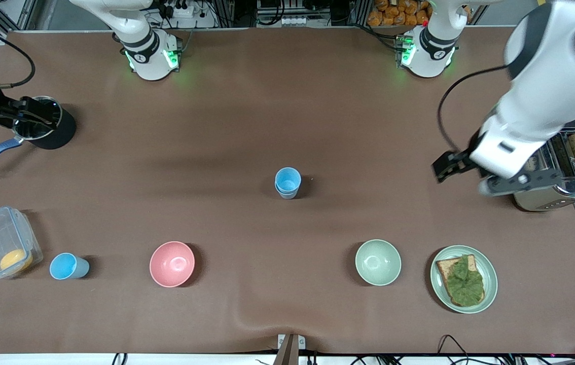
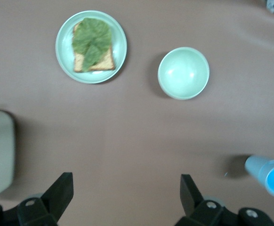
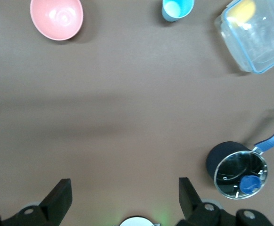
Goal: Stack blue cups with both arms
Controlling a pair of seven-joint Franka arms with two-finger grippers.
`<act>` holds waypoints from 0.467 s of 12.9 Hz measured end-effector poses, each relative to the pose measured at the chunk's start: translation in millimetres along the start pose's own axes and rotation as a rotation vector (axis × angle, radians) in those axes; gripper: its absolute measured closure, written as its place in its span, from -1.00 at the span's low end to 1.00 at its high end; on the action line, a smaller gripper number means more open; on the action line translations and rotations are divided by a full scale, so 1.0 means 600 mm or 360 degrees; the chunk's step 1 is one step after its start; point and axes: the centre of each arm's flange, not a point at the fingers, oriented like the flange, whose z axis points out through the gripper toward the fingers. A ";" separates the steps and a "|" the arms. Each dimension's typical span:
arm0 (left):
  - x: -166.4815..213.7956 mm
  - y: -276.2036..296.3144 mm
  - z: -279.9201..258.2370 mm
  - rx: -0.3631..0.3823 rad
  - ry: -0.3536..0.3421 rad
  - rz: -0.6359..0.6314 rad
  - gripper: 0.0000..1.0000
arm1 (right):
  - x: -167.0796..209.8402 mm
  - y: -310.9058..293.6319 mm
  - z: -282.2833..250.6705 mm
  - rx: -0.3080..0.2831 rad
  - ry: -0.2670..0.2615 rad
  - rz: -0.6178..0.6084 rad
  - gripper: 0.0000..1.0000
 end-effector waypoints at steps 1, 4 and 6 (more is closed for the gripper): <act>-0.012 -0.007 -0.019 0.0012 -0.0007 0.0032 -1.00 | 0.000 0.003 -0.003 -0.0003 0.0007 0.0005 -1.00; -0.029 -0.030 -0.047 0.0034 -0.0003 0.0130 -1.00 | 0.000 0.004 -0.007 -0.0007 0.0015 0.0001 -1.00; -0.021 -0.069 -0.046 0.0048 -0.0008 0.0159 -1.00 | -0.001 0.010 -0.013 -0.0006 0.0027 -0.0070 -1.00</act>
